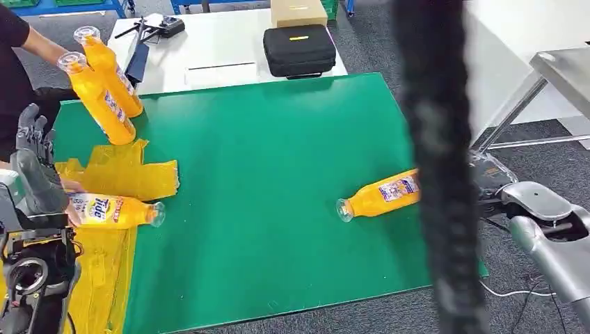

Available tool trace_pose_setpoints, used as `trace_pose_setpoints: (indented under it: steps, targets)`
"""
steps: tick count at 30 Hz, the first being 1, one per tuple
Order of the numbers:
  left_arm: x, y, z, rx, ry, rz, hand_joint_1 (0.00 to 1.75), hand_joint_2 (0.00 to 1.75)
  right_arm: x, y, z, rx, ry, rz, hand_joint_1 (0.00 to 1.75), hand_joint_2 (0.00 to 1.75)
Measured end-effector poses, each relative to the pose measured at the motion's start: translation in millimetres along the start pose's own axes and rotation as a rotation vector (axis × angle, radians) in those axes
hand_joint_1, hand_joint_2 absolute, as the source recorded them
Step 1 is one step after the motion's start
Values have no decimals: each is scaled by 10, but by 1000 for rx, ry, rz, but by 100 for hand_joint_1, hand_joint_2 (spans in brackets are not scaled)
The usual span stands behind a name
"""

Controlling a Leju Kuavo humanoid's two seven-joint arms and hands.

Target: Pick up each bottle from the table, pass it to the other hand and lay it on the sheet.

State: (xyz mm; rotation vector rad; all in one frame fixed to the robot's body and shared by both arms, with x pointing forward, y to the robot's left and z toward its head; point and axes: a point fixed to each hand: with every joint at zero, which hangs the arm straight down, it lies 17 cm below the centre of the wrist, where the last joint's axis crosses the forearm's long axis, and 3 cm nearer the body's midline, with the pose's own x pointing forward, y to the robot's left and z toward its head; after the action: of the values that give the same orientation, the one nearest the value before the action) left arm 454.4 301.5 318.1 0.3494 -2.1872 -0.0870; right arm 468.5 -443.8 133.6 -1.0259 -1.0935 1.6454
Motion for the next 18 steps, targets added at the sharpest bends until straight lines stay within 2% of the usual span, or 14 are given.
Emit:
trace_pose_setpoints:
  steps: [7,18]
  targets:
    - [85,-78,-76,-2,-11,45,0,0,94,306,-177,109,-32,35,0,175]
    - [196,-177,-97,-16,-32,89,0,0,142,710,-340,180,-31,80,0,175]
